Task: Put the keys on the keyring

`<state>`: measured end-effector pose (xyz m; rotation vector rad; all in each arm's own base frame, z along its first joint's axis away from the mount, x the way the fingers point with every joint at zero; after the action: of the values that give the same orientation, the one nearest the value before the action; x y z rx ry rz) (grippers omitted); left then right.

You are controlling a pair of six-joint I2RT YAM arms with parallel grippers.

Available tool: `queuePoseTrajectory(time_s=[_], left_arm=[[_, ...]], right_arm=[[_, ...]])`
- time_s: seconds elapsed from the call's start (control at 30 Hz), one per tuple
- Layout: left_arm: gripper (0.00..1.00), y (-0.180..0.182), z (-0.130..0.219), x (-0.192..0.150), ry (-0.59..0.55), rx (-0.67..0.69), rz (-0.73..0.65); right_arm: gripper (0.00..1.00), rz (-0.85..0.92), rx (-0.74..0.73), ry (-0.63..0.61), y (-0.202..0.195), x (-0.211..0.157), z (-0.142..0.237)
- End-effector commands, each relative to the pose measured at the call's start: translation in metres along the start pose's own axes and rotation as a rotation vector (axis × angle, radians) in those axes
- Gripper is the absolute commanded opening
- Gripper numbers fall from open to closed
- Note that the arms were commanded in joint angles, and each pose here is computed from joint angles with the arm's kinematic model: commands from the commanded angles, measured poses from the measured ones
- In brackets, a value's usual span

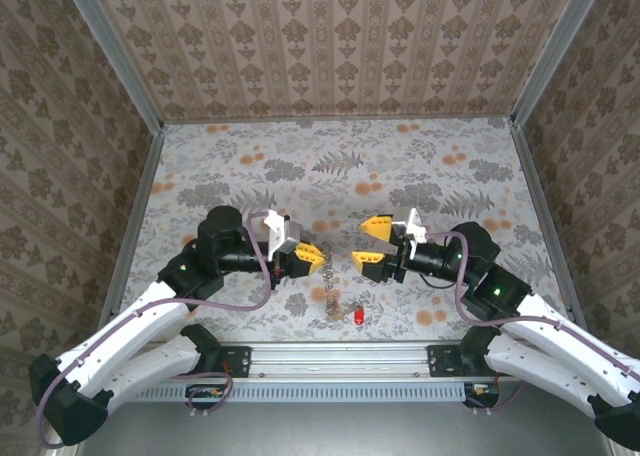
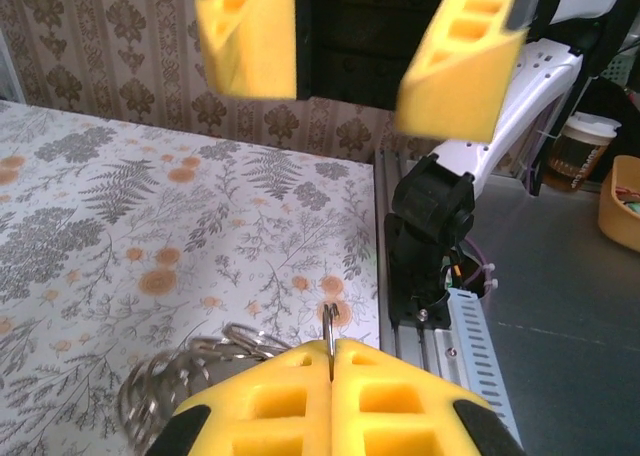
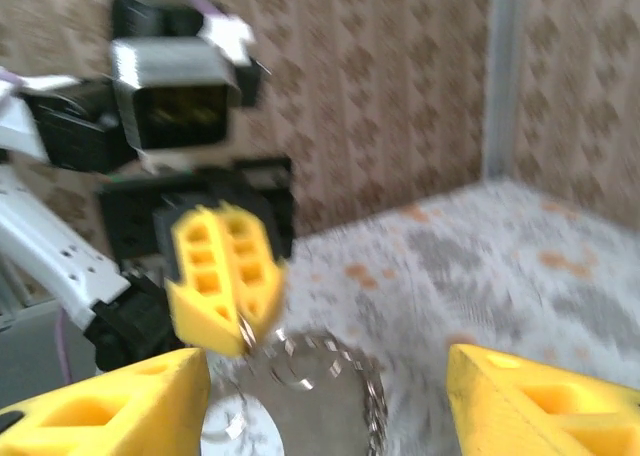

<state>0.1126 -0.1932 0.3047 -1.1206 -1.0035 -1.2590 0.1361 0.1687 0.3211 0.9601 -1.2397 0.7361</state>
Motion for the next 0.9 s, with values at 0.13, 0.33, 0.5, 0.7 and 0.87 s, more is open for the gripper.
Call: queuePoseTrajectory(time_s=[0.13,0.33,0.5,0.7,0.87], left_arm=[[0.0,-0.005,0.008,0.012,0.003,0.084,-0.081],[0.0,-0.001,0.016,0.004,0.077,0.221,-0.016],[0.0,-0.003,0.03,-0.003,0.102,0.33,0.032],[0.0,0.003,0.04,-0.01,0.099,0.413,0.104],[0.0,0.005,0.041,-0.013,0.12,0.434,0.117]], right_arm=[[0.72,-0.332,-0.37,0.457,-0.031,-0.092,0.015],[0.67,-0.524,-0.439,0.641,-0.037,-0.144,0.015],[0.64,-0.577,-0.43,0.711,-0.037,-0.168,0.007],[0.59,-0.583,-0.409,0.82,-0.035,-0.188,-0.01],[0.5,-0.623,-0.391,0.847,-0.036,-0.189,-0.029]])
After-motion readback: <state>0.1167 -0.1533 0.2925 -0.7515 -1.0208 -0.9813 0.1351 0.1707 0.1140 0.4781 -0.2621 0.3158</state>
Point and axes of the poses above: each hand's point on the last joint's axis, 136 mm out from that joint toward the fingers, its own z axis back along the fingers, its own y axis along the line the jaws close on, x = y × z, the point moved 9 cm from there along z, back along the fingers, and after that the axes turned 4 degrees about -z, right-handed, at the moved point
